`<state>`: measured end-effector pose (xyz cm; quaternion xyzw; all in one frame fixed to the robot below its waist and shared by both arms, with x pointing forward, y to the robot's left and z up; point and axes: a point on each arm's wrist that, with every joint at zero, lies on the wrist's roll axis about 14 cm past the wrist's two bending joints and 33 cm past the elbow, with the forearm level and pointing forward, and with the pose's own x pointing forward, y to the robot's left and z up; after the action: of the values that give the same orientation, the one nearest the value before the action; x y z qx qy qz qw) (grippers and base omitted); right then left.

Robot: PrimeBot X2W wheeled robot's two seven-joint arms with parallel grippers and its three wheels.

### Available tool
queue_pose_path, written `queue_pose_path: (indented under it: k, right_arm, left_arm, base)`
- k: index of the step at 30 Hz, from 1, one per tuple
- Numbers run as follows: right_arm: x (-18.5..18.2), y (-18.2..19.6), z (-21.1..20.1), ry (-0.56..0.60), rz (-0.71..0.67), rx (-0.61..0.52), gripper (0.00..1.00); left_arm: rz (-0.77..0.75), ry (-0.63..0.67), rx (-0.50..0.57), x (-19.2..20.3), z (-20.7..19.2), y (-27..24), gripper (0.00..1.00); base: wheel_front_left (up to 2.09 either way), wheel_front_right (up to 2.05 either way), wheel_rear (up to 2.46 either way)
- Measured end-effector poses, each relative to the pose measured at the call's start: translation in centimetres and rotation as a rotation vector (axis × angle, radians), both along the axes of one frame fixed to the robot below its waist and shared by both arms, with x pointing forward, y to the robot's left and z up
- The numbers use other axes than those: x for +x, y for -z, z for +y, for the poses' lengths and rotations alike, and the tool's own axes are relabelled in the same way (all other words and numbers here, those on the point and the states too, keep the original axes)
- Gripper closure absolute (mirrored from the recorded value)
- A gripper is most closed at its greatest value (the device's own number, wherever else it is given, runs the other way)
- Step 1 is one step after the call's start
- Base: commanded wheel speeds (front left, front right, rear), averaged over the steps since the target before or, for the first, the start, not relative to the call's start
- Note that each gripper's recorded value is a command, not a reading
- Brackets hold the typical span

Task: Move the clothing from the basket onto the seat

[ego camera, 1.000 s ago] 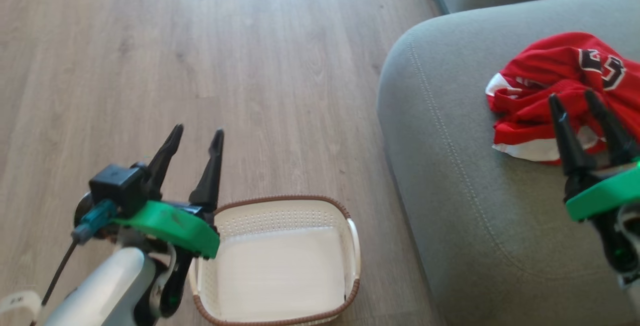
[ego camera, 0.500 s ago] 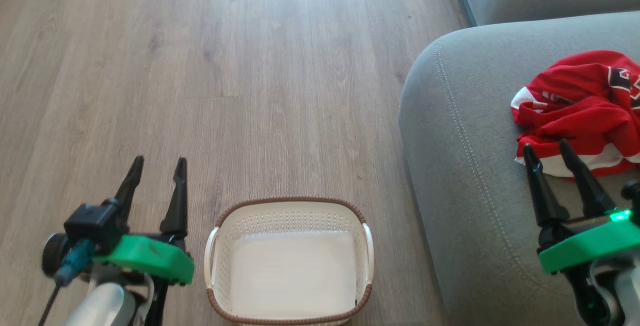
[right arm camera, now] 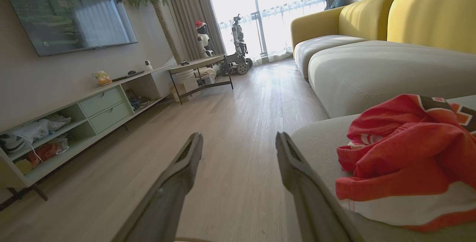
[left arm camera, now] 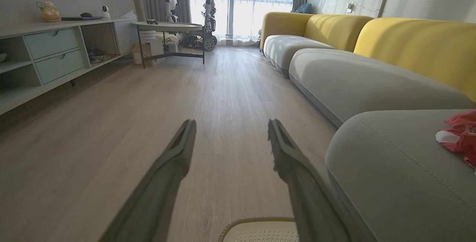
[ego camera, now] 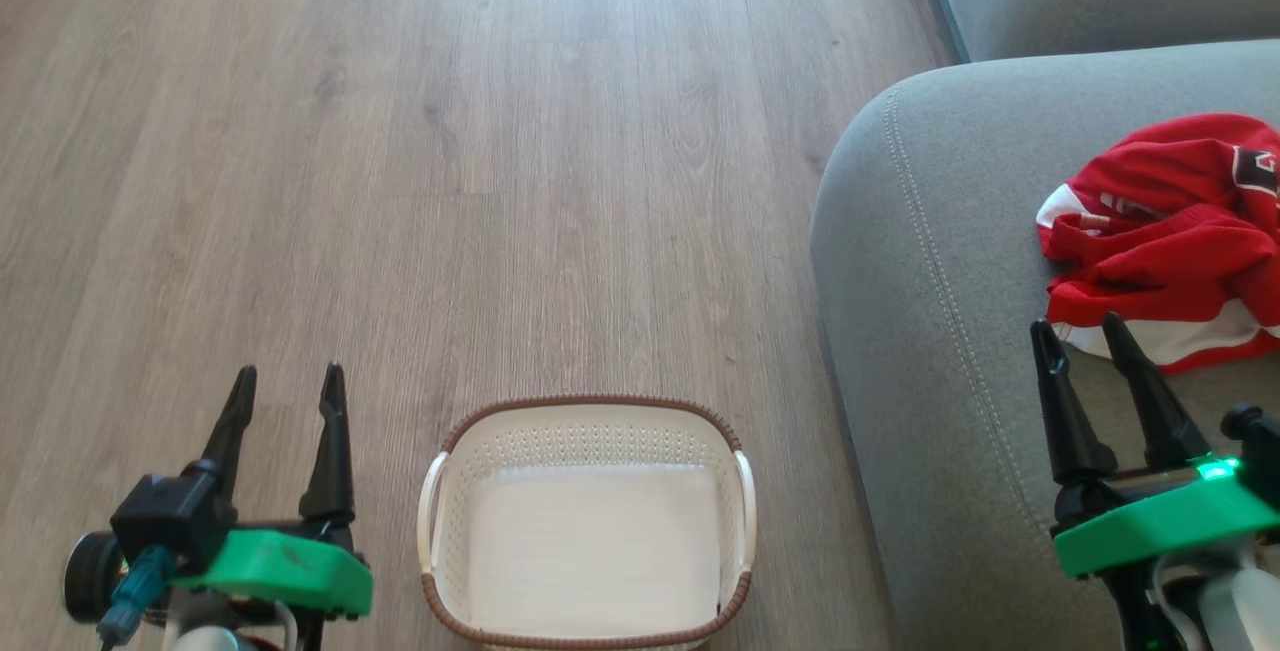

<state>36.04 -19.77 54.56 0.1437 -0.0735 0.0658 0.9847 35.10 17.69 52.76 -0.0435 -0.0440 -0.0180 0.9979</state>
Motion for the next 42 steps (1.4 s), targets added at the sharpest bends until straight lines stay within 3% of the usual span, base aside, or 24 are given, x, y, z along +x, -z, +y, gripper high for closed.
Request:
queue_pose_path:
  k: [42]
  right_arm:
    - [-0.2, 0.2, 0.6, -0.007, 0.000, -0.027, 0.00]
  left_arm:
    - [0.034, 0.014, -0.046, -0.2, -0.1, 2.1, 0.00]
  base:
    - [0.00, 0.00, 0.00]
